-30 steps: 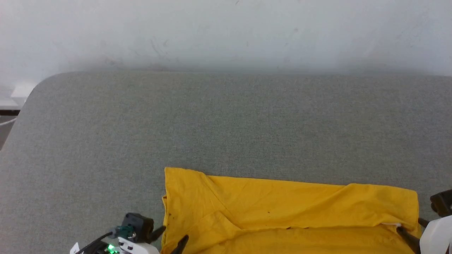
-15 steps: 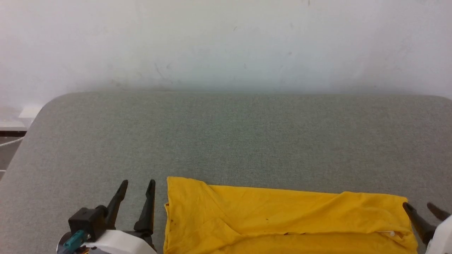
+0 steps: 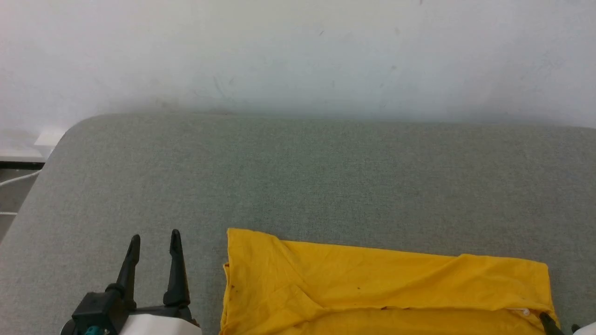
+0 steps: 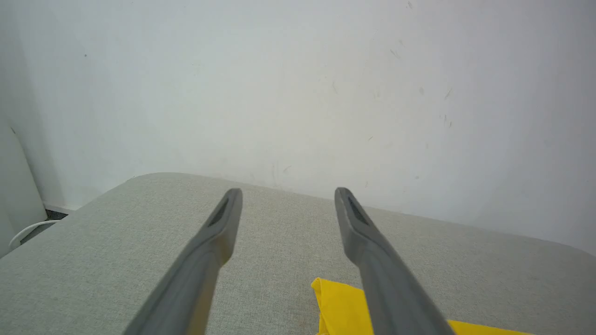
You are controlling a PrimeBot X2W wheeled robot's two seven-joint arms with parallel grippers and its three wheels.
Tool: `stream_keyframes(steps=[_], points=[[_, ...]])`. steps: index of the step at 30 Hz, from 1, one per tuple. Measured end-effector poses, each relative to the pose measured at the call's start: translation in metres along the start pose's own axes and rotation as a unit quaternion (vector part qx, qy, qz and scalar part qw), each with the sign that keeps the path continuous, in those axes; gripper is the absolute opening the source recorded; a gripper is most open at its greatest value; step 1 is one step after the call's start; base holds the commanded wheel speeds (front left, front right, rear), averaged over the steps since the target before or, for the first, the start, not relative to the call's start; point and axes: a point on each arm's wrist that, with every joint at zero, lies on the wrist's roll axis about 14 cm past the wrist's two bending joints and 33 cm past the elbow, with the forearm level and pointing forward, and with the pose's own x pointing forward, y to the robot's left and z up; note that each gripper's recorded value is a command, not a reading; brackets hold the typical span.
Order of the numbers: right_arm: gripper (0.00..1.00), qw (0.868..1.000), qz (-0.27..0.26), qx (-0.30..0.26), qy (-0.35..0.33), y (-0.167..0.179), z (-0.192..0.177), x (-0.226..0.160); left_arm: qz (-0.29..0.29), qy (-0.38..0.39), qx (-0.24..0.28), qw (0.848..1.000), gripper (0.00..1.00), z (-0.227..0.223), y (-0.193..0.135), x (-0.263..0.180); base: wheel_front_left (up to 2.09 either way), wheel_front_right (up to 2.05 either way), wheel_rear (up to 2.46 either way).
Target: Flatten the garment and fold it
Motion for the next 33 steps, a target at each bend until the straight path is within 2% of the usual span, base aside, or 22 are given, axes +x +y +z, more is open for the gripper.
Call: stream_keyframes(steps=[7, 16, 17, 18, 19, 27, 33], points=[[1.00, 0.999, -0.008, 0.019, 0.024, 0.004, -0.009, 0.018, 0.000, 0.010, 0.008, 1.000, 1.00, -0.011, 0.002, 0.000, 0.00, 0.00, 0.00], [1.00, 0.998, -0.011, 0.017, 0.063, 0.008, -0.025, 0.038, 0.004, 0.025, 0.015, 1.000, 1.00, -0.023, 0.007, 0.004, 0.00, 0.00, 0.00], [0.62, 0.998, -0.009, 0.012, 0.068, 0.010, -0.027, 0.039, 0.004, 0.026, 0.015, 1.000, 1.00, -0.024, 0.007, 0.005, 0.00, 0.00, 0.00], [0.18, 0.997, -0.008, 0.008, 0.072, 0.011, -0.029, 0.041, 0.004, 0.027, 0.015, 1.000, 1.00, -0.025, 0.007, 0.006, 0.00, 0.00, 0.00], [0.00, 0.997, -0.007, 0.002, 0.075, 0.012, -0.030, 0.042, 0.006, 0.028, 0.015, 0.999, 1.00, -0.026, 0.008, 0.007, 0.00, 0.00, 0.00], [0.00, 0.999, 0.004, -0.003, 0.048, 0.019, -0.026, 0.042, 0.003, 0.031, 0.017, 0.999, 1.00, -0.029, 0.008, 0.007, 0.00, 0.00, 0.00], [0.00, 1.000, -0.011, 0.016, 0.012, 0.001, -0.011, 0.034, -0.004, 0.020, 0.013, 1.000, 1.00, -0.023, 0.004, 0.008, 0.00, 0.00, 0.00]])
